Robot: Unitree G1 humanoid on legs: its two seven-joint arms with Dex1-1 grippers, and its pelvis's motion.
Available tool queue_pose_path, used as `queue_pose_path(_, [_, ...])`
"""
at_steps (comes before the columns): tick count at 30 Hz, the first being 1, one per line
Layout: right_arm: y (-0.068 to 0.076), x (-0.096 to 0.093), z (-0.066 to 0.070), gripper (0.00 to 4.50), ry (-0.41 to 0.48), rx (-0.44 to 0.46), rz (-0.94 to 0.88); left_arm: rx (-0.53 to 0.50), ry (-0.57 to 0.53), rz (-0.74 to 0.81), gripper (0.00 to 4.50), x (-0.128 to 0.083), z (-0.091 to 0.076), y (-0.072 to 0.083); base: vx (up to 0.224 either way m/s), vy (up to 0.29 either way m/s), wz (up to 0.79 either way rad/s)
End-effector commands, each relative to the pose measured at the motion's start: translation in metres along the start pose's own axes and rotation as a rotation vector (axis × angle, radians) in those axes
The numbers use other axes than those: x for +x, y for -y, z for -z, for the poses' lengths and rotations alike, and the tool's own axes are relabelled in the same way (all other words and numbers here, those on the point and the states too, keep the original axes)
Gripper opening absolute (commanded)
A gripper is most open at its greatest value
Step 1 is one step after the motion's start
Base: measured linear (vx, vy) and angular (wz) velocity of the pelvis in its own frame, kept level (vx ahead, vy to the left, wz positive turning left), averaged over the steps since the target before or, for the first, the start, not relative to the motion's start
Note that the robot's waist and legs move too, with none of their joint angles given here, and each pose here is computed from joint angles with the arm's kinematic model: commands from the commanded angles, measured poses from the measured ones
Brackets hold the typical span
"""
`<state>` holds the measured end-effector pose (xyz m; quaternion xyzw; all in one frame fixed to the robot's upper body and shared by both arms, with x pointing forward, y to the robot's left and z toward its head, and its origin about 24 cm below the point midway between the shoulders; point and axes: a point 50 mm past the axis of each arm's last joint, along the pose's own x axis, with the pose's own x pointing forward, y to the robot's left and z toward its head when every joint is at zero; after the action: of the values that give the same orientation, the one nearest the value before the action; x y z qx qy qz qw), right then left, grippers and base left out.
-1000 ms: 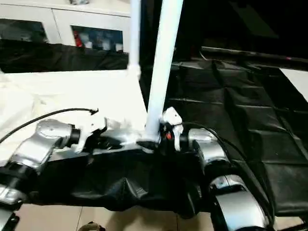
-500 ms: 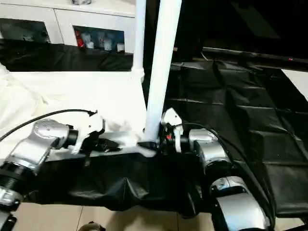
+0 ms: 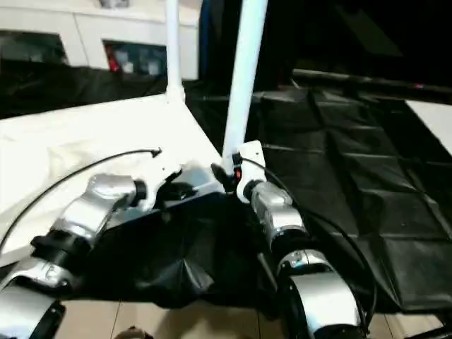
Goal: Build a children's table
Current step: Rotate leg to tighten
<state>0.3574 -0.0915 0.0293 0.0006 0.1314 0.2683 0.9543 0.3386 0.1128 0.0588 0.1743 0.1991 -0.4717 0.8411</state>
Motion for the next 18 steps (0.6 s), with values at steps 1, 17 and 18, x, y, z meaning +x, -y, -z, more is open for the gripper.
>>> queue_pose_path(1, [-0.03, 0.007, 0.012, 3.51, -0.065, -0.058, -0.157, 0.088, 0.135, 0.053, 0.0, 0.01, -0.035, 0.011, 0.0, 0.0, 0.0])
queue_pose_path(17, [0.0, -0.038, 0.005, 3.88, -0.08, -0.202, -0.735, 0.172, 0.094, 0.349, 0.0, -0.026, -0.01, 0.017, 0.0, 0.0, 0.0])
queue_pose_path(18, [0.002, -0.042, 0.005, 3.88, -0.088, -0.204, -0.77, 0.174, 0.086, 0.365, 0.0, -0.029, -0.008, 0.017, 0.0, 0.0, 0.0])
